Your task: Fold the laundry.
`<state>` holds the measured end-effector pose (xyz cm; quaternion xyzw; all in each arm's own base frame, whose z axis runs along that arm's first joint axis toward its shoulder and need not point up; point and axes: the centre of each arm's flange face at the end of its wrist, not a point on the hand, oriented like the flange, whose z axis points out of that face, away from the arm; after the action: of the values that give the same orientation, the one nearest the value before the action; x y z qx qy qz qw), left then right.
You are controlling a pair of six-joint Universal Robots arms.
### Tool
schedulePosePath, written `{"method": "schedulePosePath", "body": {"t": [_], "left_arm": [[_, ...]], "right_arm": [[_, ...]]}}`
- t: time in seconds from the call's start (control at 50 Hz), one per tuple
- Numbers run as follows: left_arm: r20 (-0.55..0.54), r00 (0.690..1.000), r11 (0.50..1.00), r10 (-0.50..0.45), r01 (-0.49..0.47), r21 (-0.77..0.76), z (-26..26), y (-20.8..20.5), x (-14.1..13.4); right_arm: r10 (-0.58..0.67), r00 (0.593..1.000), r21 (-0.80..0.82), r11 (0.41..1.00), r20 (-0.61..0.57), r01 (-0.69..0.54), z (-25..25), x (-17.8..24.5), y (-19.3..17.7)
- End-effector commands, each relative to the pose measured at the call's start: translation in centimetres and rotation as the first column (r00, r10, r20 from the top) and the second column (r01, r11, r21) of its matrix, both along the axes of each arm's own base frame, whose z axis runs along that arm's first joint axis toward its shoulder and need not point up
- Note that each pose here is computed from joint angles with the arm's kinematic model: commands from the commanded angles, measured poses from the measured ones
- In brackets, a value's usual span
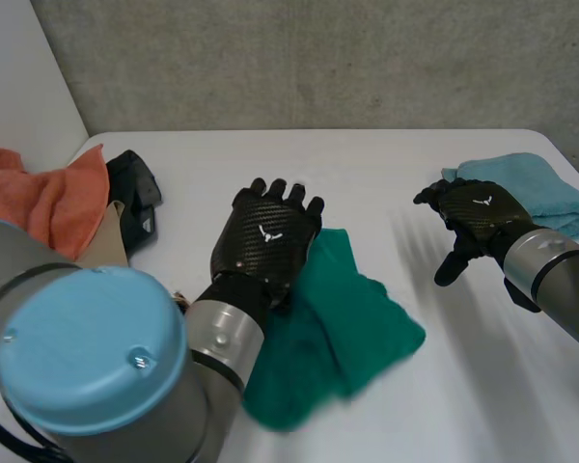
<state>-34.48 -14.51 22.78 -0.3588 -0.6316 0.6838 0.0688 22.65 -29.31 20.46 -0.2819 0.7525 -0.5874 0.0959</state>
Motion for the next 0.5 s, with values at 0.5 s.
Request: {"method": "schedulePosePath", "body": {"t": [0.5], "left_arm": [[0.083, 0.993, 0.898, 0.087, -0.115, 0.424, -5.6, -3.1, 4.9]], "right_arm": [[0.400, 0.890, 0.245, 0.906, -0.220, -0.346, -1.7, 3.2, 8.5]]}}
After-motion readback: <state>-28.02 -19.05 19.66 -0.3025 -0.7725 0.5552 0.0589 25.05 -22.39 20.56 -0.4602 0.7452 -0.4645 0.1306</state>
